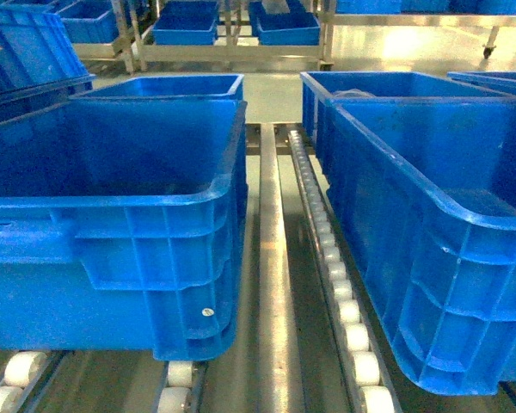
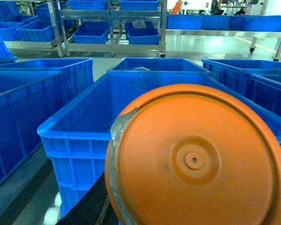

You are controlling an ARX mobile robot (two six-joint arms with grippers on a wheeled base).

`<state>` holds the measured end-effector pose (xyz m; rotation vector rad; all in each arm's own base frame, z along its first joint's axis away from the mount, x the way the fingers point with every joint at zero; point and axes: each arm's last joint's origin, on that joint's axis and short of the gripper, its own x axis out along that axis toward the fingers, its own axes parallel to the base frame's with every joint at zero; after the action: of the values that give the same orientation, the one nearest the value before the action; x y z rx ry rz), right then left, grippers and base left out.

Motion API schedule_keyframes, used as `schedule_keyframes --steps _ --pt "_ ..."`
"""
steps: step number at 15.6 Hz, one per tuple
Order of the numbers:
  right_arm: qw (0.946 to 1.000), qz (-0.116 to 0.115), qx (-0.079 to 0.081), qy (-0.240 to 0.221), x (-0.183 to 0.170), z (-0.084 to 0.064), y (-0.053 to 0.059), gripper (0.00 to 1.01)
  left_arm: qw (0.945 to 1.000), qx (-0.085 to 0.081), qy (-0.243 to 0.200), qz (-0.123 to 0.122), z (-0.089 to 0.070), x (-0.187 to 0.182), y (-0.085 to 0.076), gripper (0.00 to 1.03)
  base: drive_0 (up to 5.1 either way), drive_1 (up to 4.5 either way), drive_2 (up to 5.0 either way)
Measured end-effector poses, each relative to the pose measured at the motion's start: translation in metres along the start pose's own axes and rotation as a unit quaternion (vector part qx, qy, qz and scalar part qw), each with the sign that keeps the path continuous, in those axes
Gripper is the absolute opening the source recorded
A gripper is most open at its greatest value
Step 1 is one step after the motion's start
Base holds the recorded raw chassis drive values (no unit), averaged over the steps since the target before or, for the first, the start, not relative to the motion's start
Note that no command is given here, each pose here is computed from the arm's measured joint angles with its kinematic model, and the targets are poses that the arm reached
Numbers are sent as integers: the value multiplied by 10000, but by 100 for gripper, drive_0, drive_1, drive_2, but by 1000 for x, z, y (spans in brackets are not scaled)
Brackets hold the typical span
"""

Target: Sort blue parts and orange caps into right shelf containers

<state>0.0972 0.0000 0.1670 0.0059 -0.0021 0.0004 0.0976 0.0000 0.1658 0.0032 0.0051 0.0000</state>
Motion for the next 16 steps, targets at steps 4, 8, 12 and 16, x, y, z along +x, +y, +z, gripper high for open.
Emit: schedule_keyframes --steps 4,8,12,16 --pt "10000 0 0 0 0 0 0 44 10000 0 0 0 0 0 0 41 0 0 0" --pt "10000 0 0 0 0 0 0 44 10000 0 0 0 0 0 0 41 0 0 0" --pt "10000 0 0 0 0 0 0 44 10000 0 -2 0 0 0 0 41 0 0 0" --pt "10000 -2 0 0 0 0 0 44 10000 0 0 0 0 0 0 41 0 0 0"
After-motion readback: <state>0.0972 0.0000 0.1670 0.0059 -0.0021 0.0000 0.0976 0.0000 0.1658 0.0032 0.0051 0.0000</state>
